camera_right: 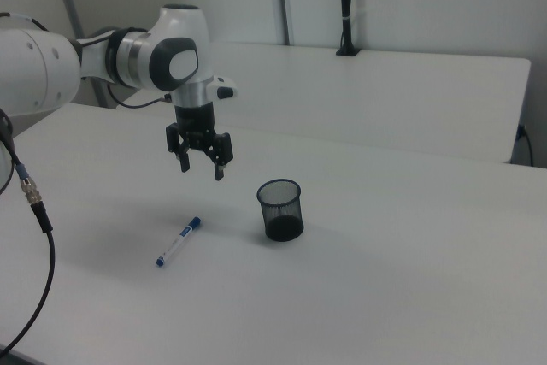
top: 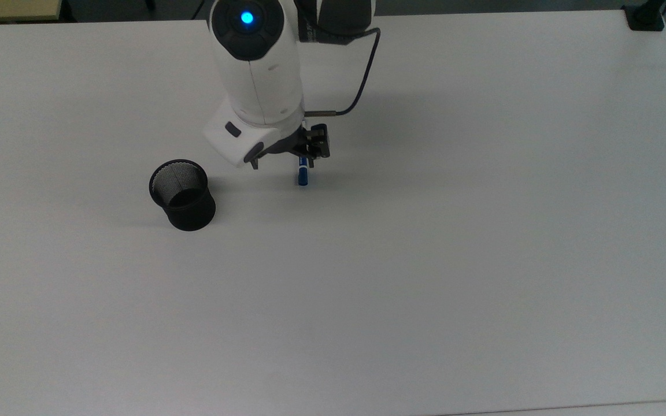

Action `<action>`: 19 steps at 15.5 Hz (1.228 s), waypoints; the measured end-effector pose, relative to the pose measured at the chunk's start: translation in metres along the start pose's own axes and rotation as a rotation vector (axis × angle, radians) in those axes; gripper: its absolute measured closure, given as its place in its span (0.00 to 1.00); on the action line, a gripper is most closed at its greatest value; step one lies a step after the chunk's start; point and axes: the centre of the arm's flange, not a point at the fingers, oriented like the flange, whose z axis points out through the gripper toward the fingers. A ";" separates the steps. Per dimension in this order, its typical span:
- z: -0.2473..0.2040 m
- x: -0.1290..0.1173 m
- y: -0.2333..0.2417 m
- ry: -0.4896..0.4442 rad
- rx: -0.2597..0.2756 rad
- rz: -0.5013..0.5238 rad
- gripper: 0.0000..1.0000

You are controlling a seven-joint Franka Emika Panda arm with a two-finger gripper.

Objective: Insert the marker
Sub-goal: 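Move the open gripper over the blue-capped marker and lower it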

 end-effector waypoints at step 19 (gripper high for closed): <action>0.080 0.024 -0.048 -0.022 -0.058 -0.019 0.35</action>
